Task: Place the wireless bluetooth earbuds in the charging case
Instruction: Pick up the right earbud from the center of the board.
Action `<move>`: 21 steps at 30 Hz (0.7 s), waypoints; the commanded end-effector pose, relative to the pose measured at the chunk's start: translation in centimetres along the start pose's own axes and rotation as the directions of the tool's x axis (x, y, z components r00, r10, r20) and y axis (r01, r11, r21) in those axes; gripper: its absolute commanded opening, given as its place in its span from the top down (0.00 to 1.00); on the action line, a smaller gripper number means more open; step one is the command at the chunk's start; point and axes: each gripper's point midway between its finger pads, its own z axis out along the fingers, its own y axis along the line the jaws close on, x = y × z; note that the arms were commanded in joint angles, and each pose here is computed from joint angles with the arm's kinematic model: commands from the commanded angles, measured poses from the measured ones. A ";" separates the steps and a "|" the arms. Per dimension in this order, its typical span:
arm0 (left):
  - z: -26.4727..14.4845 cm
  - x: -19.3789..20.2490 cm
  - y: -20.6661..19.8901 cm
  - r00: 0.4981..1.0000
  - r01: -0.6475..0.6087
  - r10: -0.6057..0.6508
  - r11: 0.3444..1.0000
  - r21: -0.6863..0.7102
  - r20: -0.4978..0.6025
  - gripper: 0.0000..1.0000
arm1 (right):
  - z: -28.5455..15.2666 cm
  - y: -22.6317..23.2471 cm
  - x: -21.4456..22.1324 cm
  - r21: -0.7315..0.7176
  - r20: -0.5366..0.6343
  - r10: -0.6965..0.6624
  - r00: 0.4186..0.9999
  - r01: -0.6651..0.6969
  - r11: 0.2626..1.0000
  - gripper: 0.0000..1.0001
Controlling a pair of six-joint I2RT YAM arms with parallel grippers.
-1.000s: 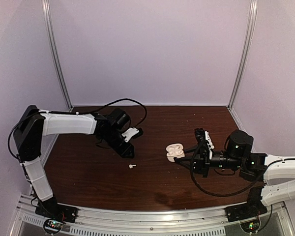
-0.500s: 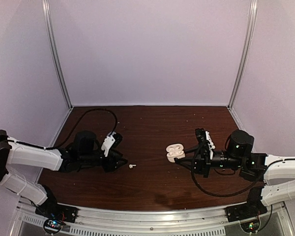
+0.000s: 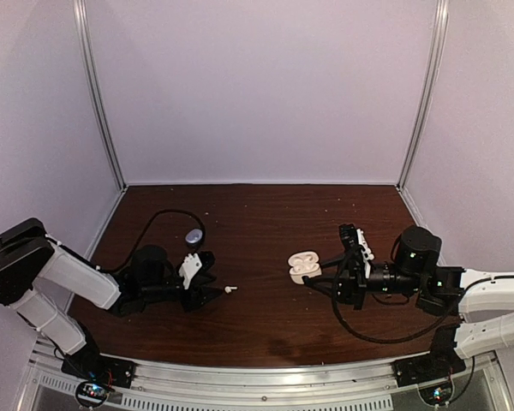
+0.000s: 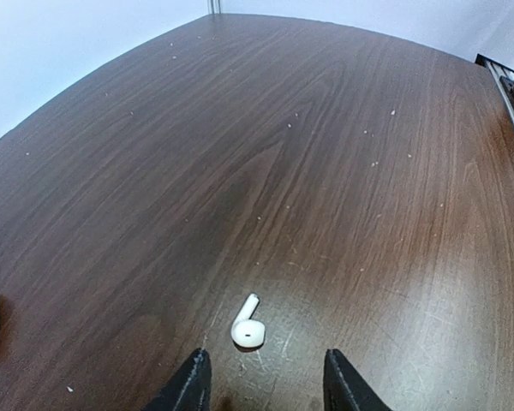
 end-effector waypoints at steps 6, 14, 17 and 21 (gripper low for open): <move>2.5 0.4 0.0 0.996 -0.093 0.093 0.995 0.043 0.005 0.55 | -0.1 0.0 -0.7 -0.004 0.013 -0.008 1.000 0.008 1.000 1.00; 4.3 1.9 0.4 0.994 -0.099 0.101 0.994 0.055 -0.044 0.55 | -0.1 0.0 -0.7 -0.007 0.015 -0.008 1.000 0.008 1.000 1.00; 4.6 2.3 0.5 0.994 -0.095 0.098 0.994 0.055 -0.053 0.55 | -0.1 0.0 -0.6 -0.005 0.009 -0.009 1.000 0.009 1.000 1.00; 4.9 2.9 0.7 0.992 -0.097 0.101 0.994 0.052 -0.074 0.55 | -0.1 -0.1 -0.7 -0.003 0.009 -0.009 1.000 0.009 1.000 1.00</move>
